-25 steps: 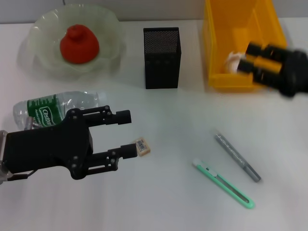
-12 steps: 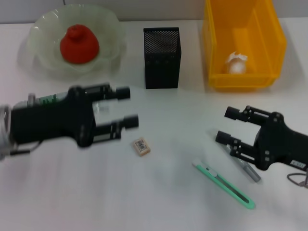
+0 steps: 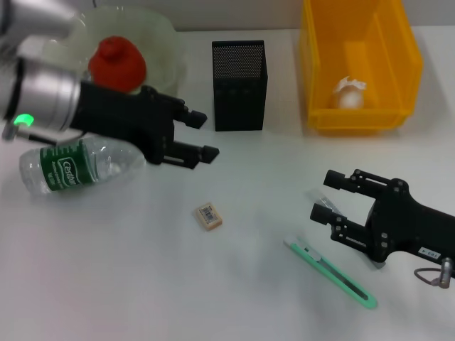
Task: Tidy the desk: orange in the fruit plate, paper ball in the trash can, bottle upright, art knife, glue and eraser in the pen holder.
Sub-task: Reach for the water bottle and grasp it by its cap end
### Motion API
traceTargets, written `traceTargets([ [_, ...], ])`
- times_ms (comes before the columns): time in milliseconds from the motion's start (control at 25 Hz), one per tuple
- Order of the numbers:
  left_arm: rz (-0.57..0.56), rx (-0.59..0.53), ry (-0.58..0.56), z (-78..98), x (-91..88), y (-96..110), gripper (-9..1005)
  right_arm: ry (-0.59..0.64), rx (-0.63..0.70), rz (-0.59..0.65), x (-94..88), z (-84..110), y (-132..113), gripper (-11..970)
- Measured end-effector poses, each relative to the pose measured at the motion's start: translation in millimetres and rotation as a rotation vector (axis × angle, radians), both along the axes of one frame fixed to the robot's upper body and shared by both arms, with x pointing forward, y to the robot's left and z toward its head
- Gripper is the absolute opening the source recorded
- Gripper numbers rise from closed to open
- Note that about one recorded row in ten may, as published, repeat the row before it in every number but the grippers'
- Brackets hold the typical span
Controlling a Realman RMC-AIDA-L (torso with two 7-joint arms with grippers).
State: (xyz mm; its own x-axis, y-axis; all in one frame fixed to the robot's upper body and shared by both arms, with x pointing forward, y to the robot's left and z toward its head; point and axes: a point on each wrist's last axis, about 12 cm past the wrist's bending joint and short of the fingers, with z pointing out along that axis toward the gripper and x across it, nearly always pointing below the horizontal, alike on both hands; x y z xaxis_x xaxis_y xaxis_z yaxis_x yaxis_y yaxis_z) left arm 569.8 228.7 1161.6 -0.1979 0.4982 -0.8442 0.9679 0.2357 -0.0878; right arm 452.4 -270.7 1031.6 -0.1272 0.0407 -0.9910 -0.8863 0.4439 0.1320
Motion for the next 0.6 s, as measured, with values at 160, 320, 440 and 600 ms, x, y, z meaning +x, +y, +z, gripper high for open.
traceTargets([
  [160, 0.058, 0.26, 0.025, 18.2, 30.1, -21.7, 632, 0.018, 0.014, 0.003, -1.7, -2.3, 3.2, 588],
  [320, 0.104, 0.511, -0.008, 22.7, 41.6, -37.3, 628, 0.025, 0.018, 0.003, -2.4, -3.3, 4.3, 588],
  [440, 0.106, 0.658, -0.054, 17.3, 39.0, -46.0, 624, 0.024, 0.02, 0.003, -4.1, -4.8, 5.5, 588],
  [600, 0.099, 0.762, -0.097, 10.3, 35.4, -52.6, 619, 0.015, 0.022, 0.011, -4.2, -5.9, 9.4, 588],
])
